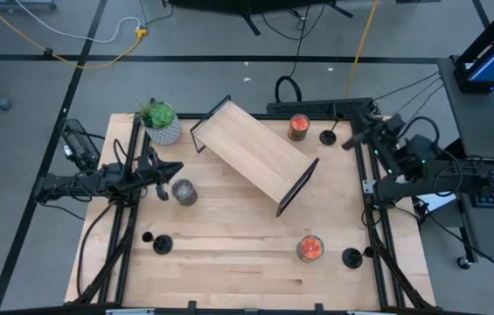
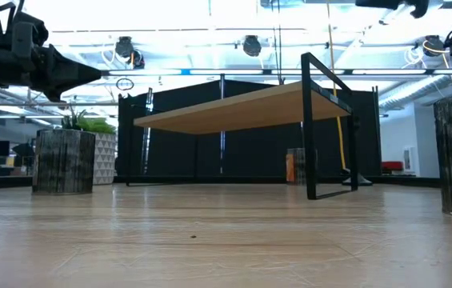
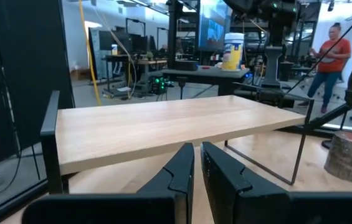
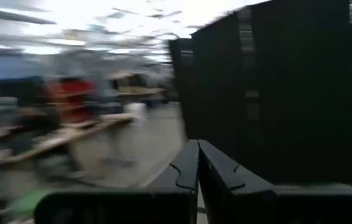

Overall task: Pick & Place candle stick holders
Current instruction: Put the top right candle holder on the shelf

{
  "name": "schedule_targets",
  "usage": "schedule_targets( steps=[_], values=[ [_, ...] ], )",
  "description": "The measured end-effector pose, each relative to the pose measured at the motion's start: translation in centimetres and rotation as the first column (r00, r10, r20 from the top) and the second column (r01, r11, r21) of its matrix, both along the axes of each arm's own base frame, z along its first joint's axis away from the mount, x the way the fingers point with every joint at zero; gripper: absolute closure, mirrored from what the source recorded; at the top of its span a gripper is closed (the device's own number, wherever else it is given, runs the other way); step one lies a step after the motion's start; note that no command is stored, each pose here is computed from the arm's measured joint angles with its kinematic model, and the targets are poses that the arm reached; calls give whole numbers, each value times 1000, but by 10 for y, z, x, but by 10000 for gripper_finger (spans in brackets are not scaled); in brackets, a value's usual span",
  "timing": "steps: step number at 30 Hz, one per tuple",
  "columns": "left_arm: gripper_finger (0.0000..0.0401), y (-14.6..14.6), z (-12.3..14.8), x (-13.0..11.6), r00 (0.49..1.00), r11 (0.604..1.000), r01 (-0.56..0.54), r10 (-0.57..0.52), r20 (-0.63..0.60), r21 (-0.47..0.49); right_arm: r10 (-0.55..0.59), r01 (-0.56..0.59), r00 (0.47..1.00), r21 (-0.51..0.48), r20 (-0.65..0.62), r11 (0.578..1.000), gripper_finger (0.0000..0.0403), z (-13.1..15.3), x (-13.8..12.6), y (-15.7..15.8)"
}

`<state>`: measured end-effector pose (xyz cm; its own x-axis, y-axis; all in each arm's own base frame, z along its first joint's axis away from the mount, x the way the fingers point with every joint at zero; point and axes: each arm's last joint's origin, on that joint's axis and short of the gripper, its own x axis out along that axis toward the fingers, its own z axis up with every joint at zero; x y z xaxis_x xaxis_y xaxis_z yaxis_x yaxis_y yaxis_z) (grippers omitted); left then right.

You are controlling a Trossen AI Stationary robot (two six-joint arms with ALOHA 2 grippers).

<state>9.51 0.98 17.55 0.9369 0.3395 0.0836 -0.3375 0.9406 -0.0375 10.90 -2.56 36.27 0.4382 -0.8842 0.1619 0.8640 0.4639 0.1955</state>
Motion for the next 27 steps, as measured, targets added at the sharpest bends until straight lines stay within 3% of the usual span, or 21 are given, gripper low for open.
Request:
schedule_targets(
  steps=[5, 12, 19, 27],
  values=[
    [366, 0, 0, 0, 1000, 1000, 0, 0, 0, 2, -210, 212, 967, 2, -143, 977, 403, 23, 7, -2],
    [366, 0, 0, 0, 1000, 1000, 0, 0, 0, 3, -436, 464, 839, 10, -326, 886, 403, 56, 22, -3],
    [366, 0, 0, 0, 1000, 1000, 0, 0, 1, 3, -439, 468, 835, 9, -331, 884, 403, 76, 38, -3],
    [366, 0, 0, 0, 1000, 1000, 4, -4, 2, 2, -438, 467, 805, -30, -400, 884, 403, 67, 64, -3]
  ],
)
